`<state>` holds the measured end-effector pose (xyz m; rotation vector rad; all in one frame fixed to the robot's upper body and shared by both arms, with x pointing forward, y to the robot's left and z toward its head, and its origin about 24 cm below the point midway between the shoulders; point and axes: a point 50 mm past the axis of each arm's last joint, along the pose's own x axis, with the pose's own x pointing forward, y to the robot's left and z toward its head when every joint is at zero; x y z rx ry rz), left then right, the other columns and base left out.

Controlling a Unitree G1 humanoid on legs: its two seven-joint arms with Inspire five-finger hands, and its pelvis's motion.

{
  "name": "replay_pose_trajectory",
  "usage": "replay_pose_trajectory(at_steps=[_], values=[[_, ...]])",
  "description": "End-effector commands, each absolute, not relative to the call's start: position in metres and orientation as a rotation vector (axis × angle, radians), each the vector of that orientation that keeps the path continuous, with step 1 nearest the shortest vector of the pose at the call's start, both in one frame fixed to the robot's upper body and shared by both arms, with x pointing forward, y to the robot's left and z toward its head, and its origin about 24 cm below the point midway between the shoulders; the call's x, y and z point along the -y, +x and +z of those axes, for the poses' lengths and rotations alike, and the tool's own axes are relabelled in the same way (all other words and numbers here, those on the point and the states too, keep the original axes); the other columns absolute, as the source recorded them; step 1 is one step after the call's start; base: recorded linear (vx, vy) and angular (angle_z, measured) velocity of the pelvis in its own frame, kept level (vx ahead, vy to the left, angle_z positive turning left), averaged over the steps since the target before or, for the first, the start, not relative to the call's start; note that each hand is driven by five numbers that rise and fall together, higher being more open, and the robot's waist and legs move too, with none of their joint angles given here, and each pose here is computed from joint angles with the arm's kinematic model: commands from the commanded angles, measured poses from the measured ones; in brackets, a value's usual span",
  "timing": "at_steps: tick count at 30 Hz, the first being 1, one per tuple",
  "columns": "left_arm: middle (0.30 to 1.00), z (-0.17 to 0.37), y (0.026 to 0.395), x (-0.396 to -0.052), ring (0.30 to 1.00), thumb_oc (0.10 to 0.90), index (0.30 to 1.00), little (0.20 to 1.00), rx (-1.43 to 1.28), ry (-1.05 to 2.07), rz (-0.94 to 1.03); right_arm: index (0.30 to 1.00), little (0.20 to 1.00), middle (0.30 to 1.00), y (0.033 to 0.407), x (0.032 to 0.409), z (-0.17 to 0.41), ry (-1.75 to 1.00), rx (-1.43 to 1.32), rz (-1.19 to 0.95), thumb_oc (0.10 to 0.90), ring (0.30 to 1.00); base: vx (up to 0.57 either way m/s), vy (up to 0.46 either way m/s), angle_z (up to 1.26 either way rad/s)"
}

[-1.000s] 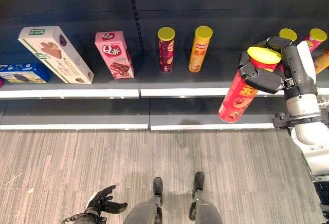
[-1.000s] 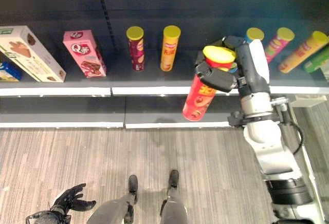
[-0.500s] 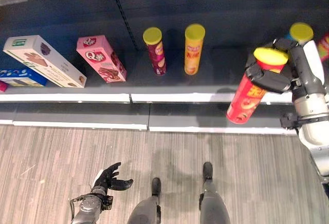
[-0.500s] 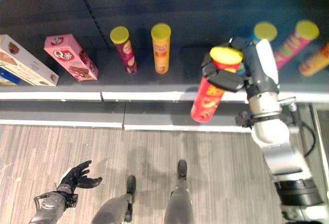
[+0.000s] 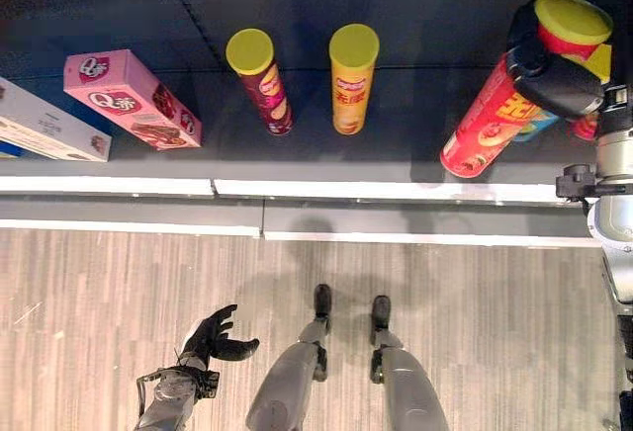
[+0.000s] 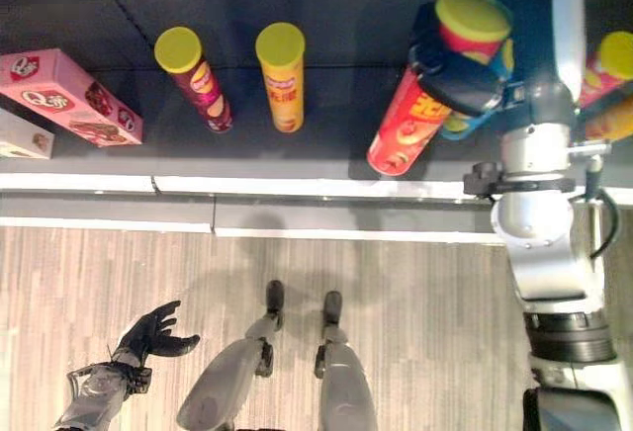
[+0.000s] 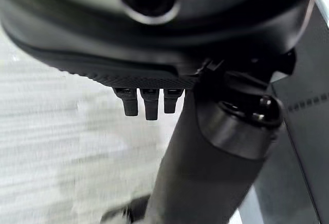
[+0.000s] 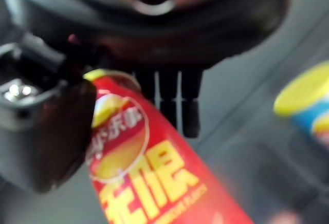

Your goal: Put the goods on the table back onto the shelves and tidy them up.

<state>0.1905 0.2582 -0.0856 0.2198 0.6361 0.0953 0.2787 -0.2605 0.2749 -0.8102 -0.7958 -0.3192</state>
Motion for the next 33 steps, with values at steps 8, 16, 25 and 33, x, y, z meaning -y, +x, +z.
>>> replay_pose_trajectory(at_steps=[8,16,25,33], values=[[0.900,-0.091,0.170,-0.271,0.900,0.800,0.900,0.900,-0.671,0.306,0.123,0.300,0.300,0.300,0.245,0.231,0.330,-1.105,1.232,-0.593,0.400,0.300,-0.03,0.002,0.05],[0.900,-0.091,0.180,-0.254,0.900,0.800,0.900,0.900,-0.634,0.323,0.113,0.300,0.300,0.300,0.263,0.226,0.309,-1.184,1.194,-0.781,0.400,0.300,-0.04,-0.014,0.02],[0.900,-0.086,0.189,-0.246,0.900,0.800,0.900,0.900,-0.583,0.328,0.109,0.300,0.300,0.300,0.277,0.231,0.298,-1.037,1.137,-0.940,0.400,0.300,-0.03,-0.001,0.04],[0.900,-0.078,0.198,-0.244,0.900,0.800,0.900,0.900,-0.537,0.347,0.078,0.300,0.300,0.300,0.267,0.241,0.334,-0.929,1.244,-1.162,0.400,0.300,-0.02,-0.011,0.05]])
